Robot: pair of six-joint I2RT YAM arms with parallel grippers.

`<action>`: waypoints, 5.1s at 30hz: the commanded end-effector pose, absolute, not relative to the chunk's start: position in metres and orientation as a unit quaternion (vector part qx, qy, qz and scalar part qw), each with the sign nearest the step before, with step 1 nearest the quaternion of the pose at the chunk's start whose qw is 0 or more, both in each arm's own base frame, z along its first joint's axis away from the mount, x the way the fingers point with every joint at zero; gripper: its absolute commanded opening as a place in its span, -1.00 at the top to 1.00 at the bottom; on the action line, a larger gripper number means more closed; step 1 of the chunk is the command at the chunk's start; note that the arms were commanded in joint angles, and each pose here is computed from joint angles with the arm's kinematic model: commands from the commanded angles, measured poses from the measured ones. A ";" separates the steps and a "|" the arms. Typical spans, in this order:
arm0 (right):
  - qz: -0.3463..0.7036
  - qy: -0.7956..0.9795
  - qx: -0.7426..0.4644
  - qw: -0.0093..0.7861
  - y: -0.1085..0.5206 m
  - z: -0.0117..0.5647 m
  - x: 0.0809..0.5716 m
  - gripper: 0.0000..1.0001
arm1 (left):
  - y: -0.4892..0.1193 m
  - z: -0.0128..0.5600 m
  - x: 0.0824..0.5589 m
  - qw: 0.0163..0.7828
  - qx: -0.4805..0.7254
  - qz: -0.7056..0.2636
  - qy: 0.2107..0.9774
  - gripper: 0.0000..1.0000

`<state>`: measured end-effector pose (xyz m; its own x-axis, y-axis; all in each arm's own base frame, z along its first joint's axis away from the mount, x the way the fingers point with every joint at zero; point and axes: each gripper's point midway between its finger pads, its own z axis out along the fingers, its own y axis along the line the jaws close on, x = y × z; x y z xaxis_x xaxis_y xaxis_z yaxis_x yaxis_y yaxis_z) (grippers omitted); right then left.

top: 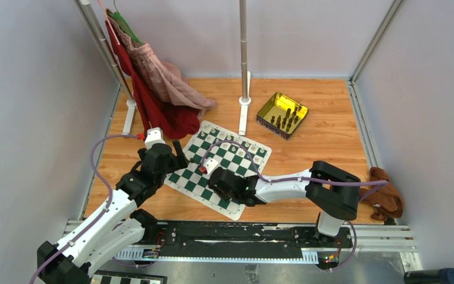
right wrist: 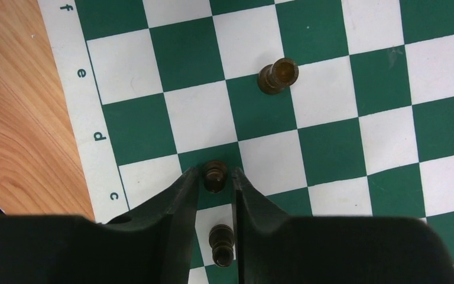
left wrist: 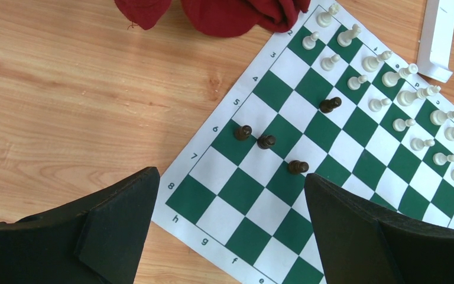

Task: Set up the chess pieces on the board
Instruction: Place the chess piece on the chessboard, then pick up the chess piece from the chessboard, then place the chess piece on the chessboard.

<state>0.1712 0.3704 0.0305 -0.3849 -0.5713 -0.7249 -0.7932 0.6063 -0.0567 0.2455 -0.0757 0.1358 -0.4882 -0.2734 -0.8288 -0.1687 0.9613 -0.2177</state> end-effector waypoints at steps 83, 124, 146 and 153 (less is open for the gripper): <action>0.146 0.839 -0.204 0.483 0.292 0.126 0.307 0.22 | -0.204 0.046 0.366 0.385 0.030 -0.080 0.919 0.05; 0.149 0.840 -0.201 0.481 0.290 0.125 0.304 0.23 | -0.201 0.050 0.360 0.384 0.031 -0.067 0.921 0.76; 0.160 0.840 -0.189 0.482 0.276 0.130 0.290 0.23 | -0.155 0.114 0.300 0.421 0.010 -0.047 0.906 1.00; 0.164 0.839 -0.188 0.484 0.270 0.133 0.283 0.23 | -0.138 0.112 0.267 0.414 0.003 -0.042 0.909 1.00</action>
